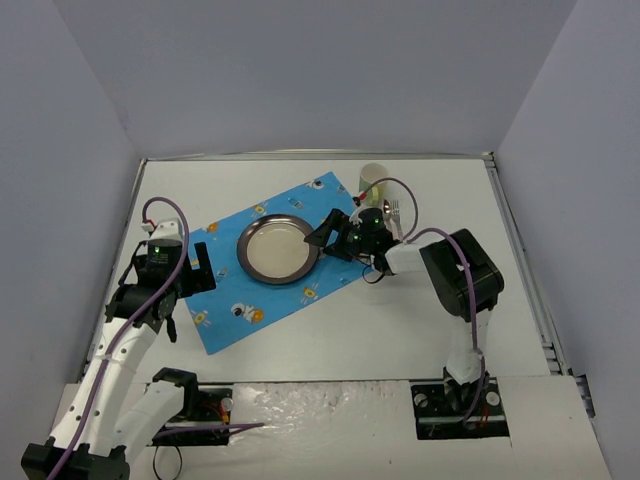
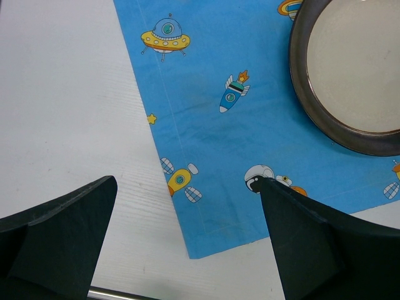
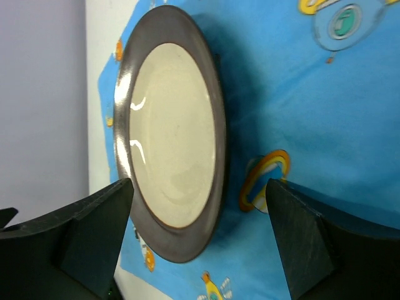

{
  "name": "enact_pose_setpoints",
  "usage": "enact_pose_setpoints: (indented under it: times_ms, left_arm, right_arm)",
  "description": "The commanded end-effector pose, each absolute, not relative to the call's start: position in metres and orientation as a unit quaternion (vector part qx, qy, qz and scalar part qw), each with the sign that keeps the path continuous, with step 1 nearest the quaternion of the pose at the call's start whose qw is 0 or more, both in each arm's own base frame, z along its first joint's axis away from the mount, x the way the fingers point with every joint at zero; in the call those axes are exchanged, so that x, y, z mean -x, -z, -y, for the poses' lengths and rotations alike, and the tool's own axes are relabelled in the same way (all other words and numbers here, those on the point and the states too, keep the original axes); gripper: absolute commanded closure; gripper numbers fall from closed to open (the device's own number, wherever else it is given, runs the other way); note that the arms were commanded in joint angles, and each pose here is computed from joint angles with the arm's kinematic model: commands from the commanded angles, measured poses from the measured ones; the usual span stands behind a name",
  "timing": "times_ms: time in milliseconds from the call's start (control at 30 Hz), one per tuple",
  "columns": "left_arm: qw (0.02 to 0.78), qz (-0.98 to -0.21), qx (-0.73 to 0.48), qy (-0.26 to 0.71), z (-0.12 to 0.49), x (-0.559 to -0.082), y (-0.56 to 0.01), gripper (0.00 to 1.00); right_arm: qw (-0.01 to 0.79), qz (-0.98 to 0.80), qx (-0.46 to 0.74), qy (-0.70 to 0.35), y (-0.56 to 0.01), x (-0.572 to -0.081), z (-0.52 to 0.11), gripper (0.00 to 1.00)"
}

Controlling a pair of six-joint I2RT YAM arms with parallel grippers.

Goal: Set the dinner table for one person

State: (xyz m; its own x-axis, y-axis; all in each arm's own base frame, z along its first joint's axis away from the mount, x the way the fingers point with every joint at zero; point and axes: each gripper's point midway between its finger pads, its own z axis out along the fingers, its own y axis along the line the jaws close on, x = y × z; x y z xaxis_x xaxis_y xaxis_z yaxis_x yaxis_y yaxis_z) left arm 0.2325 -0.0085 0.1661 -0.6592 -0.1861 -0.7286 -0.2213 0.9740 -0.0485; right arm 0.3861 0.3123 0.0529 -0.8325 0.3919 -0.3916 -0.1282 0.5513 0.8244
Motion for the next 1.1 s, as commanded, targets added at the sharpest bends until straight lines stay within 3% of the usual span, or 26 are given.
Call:
enact_pose_setpoints:
  times_ms: [0, 333, 733, 1067]
  left_arm:
    - [0.425, -0.896, 0.128, -0.026, 0.003, -0.241, -0.182, 0.03]
    - [0.413, -0.9, 0.134, -0.039, 0.0, -0.241, -0.179, 0.03]
    - [0.405, -0.905, 0.129, -0.031, 0.004, -0.241, -0.176, 0.03]
    - [0.411, -0.899, 0.14, -0.053, -0.007, -0.242, -0.177, 0.03]
  right_arm:
    - [0.342, -0.852, -0.048, -0.393, -0.089, -0.399, -0.273, 0.13]
    - [0.456, -0.88, -0.016, -0.133, -0.186, -0.436, -0.166, 0.1]
    - [0.474, -0.877, 0.007, -0.079, -0.212, -0.49, -0.112, 0.08]
    - [0.446, -0.893, 0.034, -0.046, -0.168, -0.531, -0.124, 0.14]
